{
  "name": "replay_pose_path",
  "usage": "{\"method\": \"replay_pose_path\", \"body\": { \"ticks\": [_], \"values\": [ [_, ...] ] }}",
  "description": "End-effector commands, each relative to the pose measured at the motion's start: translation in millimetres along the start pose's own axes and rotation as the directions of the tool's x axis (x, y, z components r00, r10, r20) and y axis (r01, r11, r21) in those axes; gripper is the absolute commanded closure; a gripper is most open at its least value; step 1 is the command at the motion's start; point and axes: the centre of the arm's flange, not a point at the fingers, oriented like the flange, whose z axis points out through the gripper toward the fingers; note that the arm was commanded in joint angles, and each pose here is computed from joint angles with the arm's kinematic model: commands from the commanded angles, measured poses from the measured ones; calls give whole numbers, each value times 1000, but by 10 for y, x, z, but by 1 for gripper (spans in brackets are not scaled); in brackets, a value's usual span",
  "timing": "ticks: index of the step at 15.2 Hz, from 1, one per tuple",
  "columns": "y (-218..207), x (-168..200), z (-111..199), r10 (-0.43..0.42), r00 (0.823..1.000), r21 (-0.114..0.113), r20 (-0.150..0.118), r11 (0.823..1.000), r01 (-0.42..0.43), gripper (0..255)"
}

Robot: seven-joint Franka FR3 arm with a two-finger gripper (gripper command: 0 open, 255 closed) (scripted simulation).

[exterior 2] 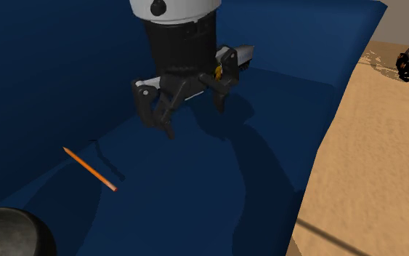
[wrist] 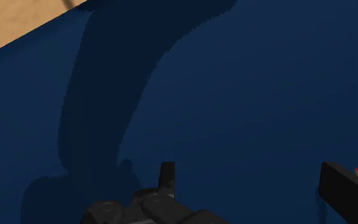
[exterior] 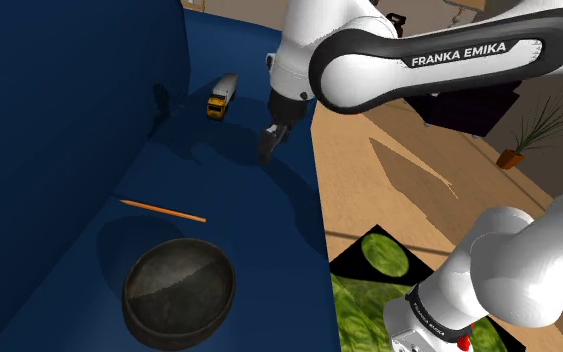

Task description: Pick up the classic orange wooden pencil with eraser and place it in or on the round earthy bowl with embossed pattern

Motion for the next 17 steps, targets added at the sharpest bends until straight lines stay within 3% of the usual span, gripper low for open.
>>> {"method": "replay_pose_path", "body": {
  "ticks": [1,9,17],
  "values": [
    [-248,158,97,-44,999,-5,-9,999,44,0],
    [-1123,644,418,-215,976,-32,-39,976,214,0],
    [-2027,974,734,-374,925,-62,-62,927,371,0]
  ]
}}
